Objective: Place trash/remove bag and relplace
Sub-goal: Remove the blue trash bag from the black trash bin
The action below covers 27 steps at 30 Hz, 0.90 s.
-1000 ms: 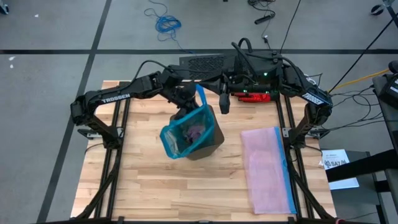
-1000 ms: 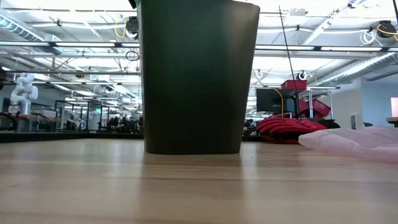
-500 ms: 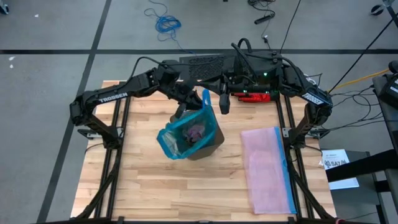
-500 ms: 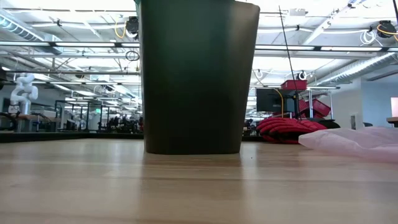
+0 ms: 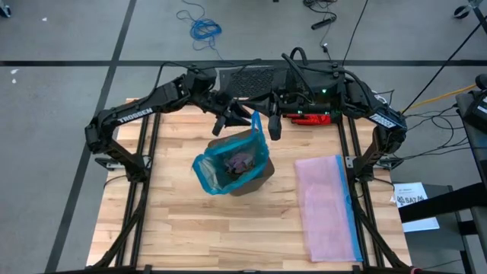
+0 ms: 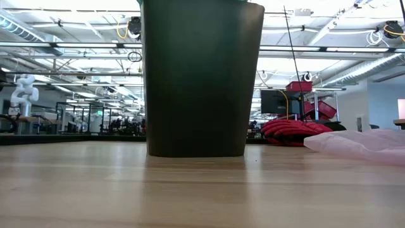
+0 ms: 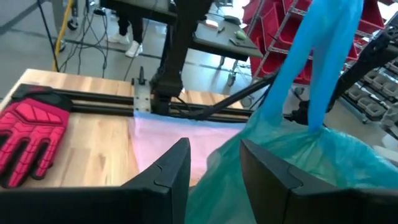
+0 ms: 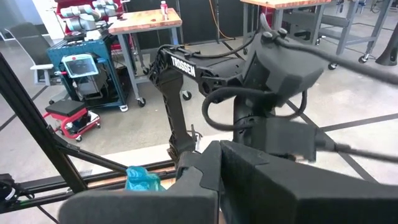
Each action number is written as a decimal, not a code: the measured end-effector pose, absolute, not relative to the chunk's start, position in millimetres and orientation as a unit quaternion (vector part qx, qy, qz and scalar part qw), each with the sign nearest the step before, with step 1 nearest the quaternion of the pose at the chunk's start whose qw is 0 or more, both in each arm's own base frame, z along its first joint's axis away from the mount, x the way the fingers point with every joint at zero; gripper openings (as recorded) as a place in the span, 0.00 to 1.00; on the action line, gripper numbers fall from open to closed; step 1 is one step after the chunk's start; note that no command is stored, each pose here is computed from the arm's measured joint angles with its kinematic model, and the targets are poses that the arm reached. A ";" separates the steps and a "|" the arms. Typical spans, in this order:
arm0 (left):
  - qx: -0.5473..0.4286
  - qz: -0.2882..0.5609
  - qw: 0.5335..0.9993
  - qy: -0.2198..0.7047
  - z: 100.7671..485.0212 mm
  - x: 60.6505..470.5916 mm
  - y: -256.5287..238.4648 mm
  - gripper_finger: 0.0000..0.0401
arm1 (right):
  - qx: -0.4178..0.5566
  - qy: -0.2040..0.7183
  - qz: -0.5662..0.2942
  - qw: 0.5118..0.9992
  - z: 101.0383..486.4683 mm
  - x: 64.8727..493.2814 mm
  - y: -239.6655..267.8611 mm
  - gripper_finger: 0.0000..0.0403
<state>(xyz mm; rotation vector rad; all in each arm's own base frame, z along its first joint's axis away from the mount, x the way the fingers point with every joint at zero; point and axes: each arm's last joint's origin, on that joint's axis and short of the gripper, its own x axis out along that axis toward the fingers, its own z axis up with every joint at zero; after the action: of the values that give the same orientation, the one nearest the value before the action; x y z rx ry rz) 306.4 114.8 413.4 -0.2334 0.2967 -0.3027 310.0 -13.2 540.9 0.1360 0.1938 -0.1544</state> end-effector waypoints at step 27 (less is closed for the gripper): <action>-0.106 -0.171 0.976 0.084 442.3 292.6 97.2 0.34 | 0.056 0.109 -0.087 0.989 538.4 309.6 -19.8 0.00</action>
<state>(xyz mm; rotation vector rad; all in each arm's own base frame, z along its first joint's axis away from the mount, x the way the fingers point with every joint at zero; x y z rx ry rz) 292.6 97.2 442.3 -0.2130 0.1701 -0.3441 309.6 -19.8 538.4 0.1115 0.2194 -0.1744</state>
